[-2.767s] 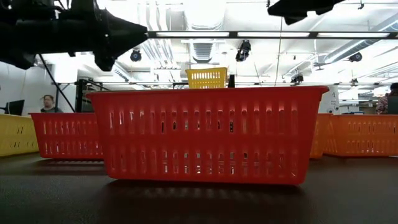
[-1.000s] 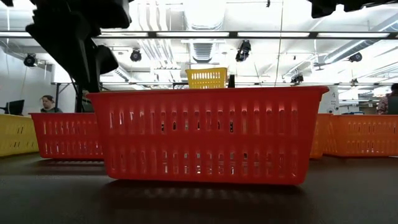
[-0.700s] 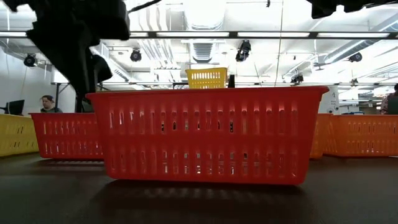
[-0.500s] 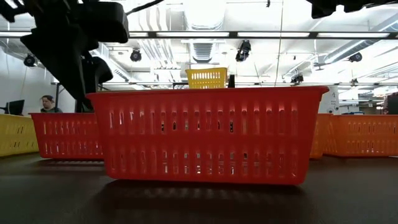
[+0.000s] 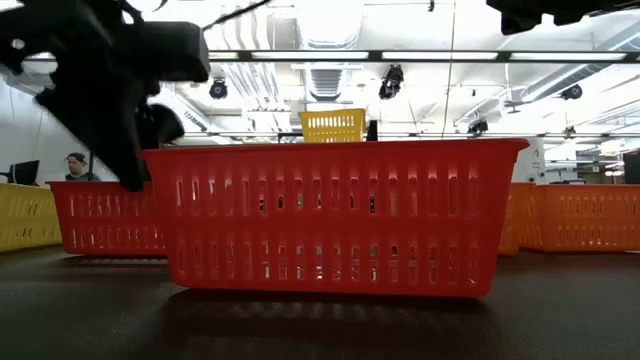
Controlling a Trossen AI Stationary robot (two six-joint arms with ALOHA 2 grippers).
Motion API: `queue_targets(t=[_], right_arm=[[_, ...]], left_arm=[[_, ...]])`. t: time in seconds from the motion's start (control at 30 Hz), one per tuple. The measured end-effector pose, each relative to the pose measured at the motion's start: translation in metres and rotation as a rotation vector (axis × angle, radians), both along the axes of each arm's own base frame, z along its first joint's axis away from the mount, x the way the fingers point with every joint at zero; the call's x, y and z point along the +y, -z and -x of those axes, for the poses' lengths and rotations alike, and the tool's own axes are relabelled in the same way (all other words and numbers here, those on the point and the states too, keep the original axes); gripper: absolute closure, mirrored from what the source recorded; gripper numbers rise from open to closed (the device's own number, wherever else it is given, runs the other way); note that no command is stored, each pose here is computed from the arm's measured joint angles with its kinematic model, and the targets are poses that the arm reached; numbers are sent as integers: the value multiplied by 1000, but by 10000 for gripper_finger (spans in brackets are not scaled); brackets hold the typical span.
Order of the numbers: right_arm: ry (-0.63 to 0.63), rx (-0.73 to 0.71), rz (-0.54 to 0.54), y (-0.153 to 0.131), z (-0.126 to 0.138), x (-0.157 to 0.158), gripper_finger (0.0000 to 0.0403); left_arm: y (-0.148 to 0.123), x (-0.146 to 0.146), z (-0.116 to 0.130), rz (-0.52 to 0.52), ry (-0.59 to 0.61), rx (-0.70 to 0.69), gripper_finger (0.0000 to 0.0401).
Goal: Stack baskets on shelf by color
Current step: Put the left red bin on the shelf
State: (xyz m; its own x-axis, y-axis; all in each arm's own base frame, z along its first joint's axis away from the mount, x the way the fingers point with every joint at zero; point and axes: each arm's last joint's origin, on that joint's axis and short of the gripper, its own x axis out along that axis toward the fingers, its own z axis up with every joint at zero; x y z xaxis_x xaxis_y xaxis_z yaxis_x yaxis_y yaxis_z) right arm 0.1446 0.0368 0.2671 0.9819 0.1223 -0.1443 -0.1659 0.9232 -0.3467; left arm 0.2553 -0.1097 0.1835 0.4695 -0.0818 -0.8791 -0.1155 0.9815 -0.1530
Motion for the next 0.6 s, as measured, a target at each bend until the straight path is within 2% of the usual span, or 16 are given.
queue_targets(t=[0.1, 0.2, 0.3, 0.47, 0.6], right_arm=[[0, 3, -3, 0, 0, 0, 337], [1, 5, -8, 0, 0, 0, 337], [-1, 11, -21, 1, 0, 0, 337], [3, 20, -41, 1, 0, 0, 337], [4, 30, -46, 3, -1, 1, 337]], left_arm=[[9, -6, -7, -16, 21, 36, 230], [14, -13, -13, -39, 65, 49, 249], [19, -17, -16, -48, 80, 68, 290], [17, -20, -19, -29, 92, 74, 385], [5, -24, -26, -3, 71, 37, 394]])
